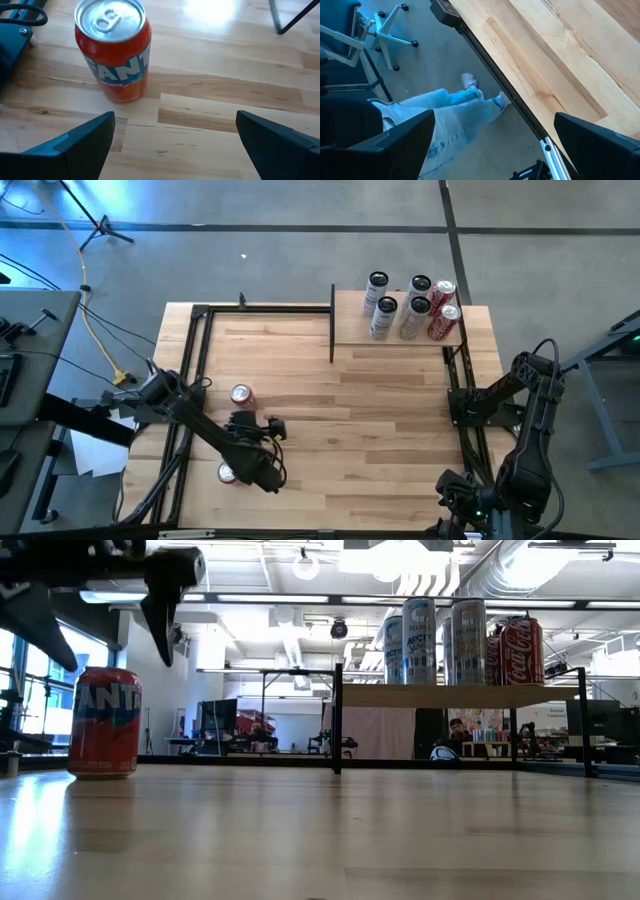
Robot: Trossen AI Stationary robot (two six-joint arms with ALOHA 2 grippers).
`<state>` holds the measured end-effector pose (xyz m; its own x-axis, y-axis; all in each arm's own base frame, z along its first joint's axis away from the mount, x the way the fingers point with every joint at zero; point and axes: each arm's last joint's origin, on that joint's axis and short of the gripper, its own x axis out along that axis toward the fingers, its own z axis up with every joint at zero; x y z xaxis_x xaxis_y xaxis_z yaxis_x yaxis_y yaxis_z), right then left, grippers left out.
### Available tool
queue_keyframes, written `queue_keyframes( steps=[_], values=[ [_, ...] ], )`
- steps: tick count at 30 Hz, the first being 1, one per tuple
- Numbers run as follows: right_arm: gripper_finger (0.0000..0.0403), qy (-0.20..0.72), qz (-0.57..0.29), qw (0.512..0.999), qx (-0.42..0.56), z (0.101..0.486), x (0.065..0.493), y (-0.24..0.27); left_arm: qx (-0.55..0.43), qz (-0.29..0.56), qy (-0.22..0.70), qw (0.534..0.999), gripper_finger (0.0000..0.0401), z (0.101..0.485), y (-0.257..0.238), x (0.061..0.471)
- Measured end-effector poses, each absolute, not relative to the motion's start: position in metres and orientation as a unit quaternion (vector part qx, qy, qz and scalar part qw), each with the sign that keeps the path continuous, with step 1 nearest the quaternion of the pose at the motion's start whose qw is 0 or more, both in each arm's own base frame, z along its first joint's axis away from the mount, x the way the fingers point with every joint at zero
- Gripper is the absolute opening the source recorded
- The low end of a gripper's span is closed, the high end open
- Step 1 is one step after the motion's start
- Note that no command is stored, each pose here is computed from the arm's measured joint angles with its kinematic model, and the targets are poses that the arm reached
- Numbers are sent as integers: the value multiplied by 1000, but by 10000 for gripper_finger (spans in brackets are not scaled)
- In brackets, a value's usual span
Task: Place canned beverage on shelf
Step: Put the orange soda can on the shelf
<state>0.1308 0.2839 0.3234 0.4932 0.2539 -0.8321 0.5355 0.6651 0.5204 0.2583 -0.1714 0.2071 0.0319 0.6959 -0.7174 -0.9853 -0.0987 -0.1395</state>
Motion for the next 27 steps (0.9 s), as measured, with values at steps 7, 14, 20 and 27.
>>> queue_keyframes(
  steps=[7, 14, 20, 27],
  values=[
    [399, 495, -92, 767, 399, 323, 131, 284, -363, 637, 235, 638, 393, 235, -167, 241],
    [399, 495, -92, 767, 398, 323, 131, 284, -384, 575, 246, 679, 393, 266, -170, 217],
    [399, 495, -92, 767, 398, 323, 131, 284, -378, 513, 286, 716, 393, 287, -164, 208],
    [399, 495, -92, 767, 399, 323, 131, 284, -352, 451, 251, 781, 393, 295, -170, 208]
  ],
)
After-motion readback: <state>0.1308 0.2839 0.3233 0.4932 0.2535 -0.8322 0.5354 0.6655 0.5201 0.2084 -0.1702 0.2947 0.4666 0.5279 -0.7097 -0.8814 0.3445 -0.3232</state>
